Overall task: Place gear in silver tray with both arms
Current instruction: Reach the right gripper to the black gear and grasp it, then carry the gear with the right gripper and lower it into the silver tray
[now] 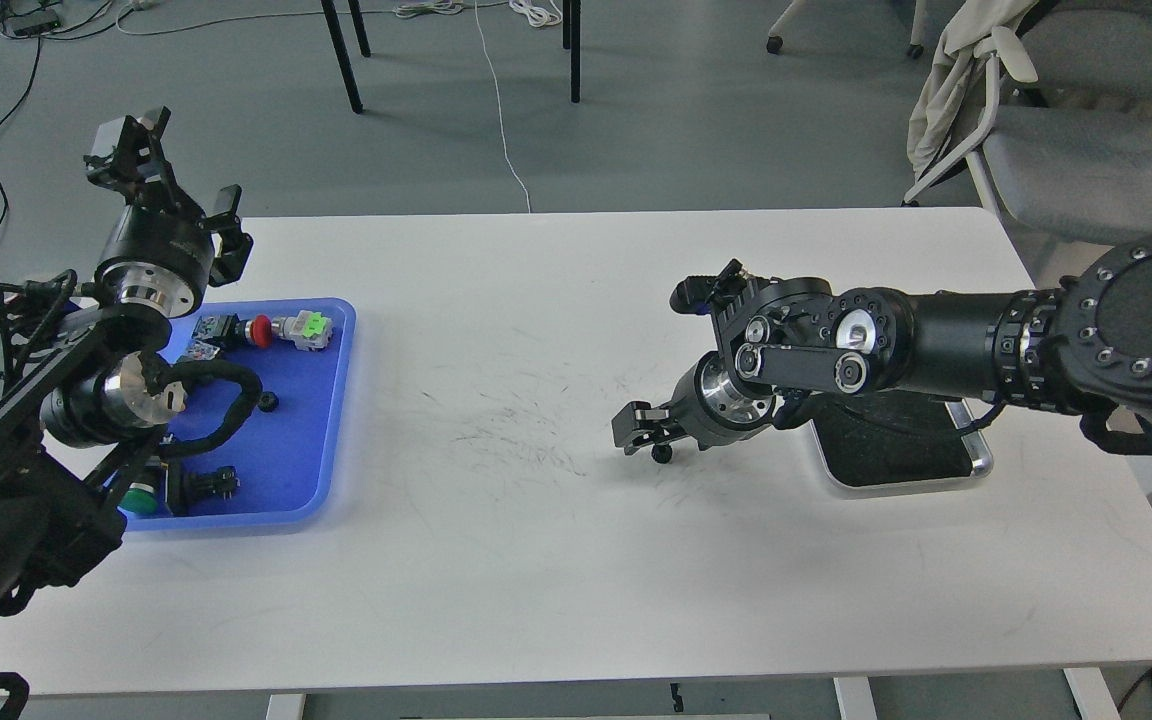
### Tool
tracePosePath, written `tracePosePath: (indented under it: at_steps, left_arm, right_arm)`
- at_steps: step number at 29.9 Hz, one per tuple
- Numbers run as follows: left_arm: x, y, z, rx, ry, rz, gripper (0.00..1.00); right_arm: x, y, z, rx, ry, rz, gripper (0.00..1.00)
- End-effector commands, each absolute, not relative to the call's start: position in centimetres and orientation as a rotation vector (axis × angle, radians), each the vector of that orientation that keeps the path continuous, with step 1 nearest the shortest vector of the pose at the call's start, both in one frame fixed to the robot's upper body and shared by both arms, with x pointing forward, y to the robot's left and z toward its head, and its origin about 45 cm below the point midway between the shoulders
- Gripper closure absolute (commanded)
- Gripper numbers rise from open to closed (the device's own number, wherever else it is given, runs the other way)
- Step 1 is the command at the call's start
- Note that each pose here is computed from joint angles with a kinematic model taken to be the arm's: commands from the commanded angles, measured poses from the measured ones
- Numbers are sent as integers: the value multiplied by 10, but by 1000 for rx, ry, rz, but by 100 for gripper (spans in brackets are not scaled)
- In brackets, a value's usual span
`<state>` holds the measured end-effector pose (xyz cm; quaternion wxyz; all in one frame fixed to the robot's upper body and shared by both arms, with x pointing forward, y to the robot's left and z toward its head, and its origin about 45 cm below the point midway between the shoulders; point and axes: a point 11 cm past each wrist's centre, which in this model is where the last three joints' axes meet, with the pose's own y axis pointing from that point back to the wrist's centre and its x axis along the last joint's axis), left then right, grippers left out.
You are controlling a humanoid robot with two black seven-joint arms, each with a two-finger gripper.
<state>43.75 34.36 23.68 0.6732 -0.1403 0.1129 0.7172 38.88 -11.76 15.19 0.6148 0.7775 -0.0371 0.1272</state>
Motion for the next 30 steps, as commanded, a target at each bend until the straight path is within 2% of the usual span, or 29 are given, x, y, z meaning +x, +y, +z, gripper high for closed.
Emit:
tracePosePath:
  at_steps: [1, 10, 12, 14, 21, 23, 26, 30]
  left_arm:
    - [438, 344, 237, -316, 254, 1615, 2]
    - [438, 342, 237, -321, 257, 1613, 2]
    - [438, 342, 236, -318, 258, 1613, 2]
    - [438, 342, 237, -319, 257, 1612, 2]
    - [438, 342, 236, -317, 257, 1614, 2]
    - [438, 342, 237, -319, 256, 1613, 2]
    - [438, 342, 237, -319, 256, 1613, 2]
    - [438, 343, 237, -318, 254, 1614, 2]
  right_arm:
    - [387, -118, 150, 1790, -82, 291, 16]
    - [384, -121, 144, 1787, -76, 278, 22]
    - [384, -121, 144, 1784, -76, 278, 30]
    - [385, -124, 144, 1759, -78, 282, 43]
    - [387, -129, 146, 1710, -76, 275, 69]
    - [390, -129, 148, 1709, -83, 280, 85]
    - [393, -129, 151, 1709, -93, 285, 98]
    - [400, -126, 162, 1710, -111, 305, 98]
